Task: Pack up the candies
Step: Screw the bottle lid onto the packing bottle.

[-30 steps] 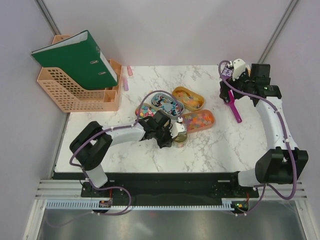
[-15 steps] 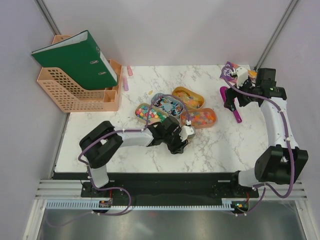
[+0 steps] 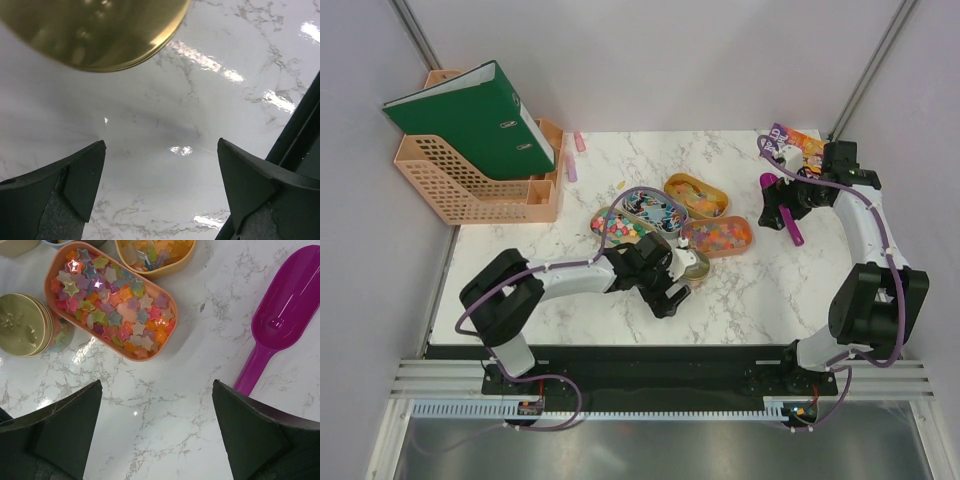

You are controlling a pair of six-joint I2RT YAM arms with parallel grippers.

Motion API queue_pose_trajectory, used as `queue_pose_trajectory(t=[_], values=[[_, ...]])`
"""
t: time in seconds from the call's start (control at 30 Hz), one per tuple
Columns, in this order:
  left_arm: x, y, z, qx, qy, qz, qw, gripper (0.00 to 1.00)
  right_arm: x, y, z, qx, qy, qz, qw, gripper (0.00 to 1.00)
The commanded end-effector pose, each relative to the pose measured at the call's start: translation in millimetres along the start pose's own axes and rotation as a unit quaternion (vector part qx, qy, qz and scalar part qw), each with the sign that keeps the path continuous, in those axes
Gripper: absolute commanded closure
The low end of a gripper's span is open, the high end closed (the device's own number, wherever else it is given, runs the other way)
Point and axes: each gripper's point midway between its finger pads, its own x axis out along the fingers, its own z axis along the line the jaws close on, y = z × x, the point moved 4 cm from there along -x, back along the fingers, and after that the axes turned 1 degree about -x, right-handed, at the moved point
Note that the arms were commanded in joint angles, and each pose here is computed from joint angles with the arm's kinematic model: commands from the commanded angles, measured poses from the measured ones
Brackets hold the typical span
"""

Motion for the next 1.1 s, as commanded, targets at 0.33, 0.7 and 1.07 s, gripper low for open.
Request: queue_pose_trajectory(t=[0.33, 0.7, 1.07], values=[[-46, -39, 39, -0.084, -0.107, -0.023, 0.990, 0.05, -20, -30, 5, -0.012, 0.016, -0.065, 0.998, 0.02], [-29, -6, 6, -0.015, -0.006, -0.201, 0.979, 0.02, -33, -23, 16, -0.077, 0.010, -0.049, 0.996, 0.02], [54, -3, 22, 0.069, -0.007, -0.207, 0.976, 0.04, -22, 21, 31, -0.142, -0.025, -0.001, 0.990, 0.02]])
